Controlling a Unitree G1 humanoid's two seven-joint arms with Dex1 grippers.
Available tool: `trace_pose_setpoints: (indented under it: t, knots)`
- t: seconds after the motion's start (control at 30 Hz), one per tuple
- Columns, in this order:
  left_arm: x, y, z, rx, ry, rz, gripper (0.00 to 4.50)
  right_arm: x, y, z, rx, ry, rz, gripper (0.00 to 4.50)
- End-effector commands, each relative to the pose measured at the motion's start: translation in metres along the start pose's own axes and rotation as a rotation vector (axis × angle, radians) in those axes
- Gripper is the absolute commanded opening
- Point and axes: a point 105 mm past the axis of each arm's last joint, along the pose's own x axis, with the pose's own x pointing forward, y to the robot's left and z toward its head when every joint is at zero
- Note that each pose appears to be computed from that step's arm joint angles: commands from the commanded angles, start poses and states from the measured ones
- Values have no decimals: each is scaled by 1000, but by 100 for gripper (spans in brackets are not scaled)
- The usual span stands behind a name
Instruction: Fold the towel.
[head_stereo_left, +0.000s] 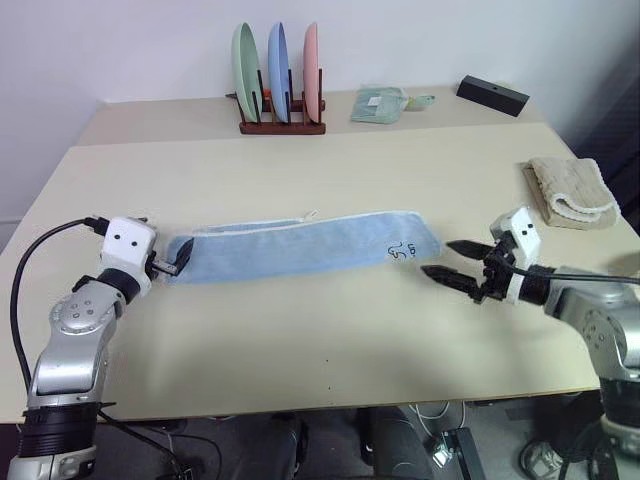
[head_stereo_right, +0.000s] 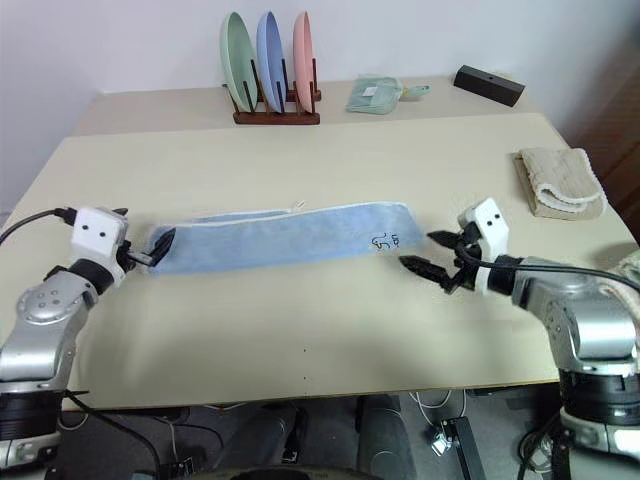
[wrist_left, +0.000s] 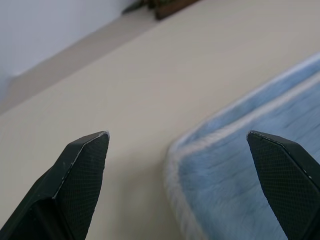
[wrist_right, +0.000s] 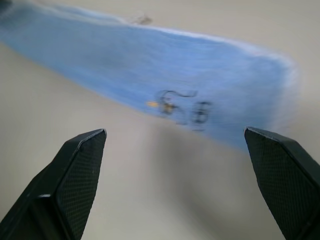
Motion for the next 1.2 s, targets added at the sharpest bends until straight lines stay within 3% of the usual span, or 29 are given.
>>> trace_pose_setpoints:
  t: [0.03, 0.17, 0.27, 0.43, 0.63, 0.7, 0.83, 0.93, 1.17, 1.2]
  knots:
    - [-3, 24, 10, 37, -32, 87, 450, -4, 4, 5, 128, -51, -43, 447]
    - [-3, 42, 13, 58, -37, 170, 450, 2, 5, -8, 283, -48, -95, 447]
    - [-2, 36, 24, 39, -93, 130, 450, 5, 2, -16, 338, -32, -144, 447]
    - [-8, -26, 59, -83, -259, -190, 450, 15, -7, -26, 452, -45, -232, 447]
    - [-49, -147, 92, -231, -325, -789, 450, 38, -25, -22, 672, -145, -336, 447]
    - [-55, -165, 88, -236, -288, -865, 450, 48, -29, -19, 705, -154, -364, 447]
    - [-50, -172, 83, -220, -265, -850, 450, 60, -31, -13, 733, -167, -366, 447]
    - [-42, -167, 84, -227, -275, -791, 450, 65, -34, -10, 765, -194, -389, 368]
    - [-33, -153, 73, -217, -263, -695, 450, 48, -45, -1, 753, -257, -446, 13]
    - [-30, -150, 71, -219, -260, -676, 450, 43, -46, 3, 747, -276, -452, 5]
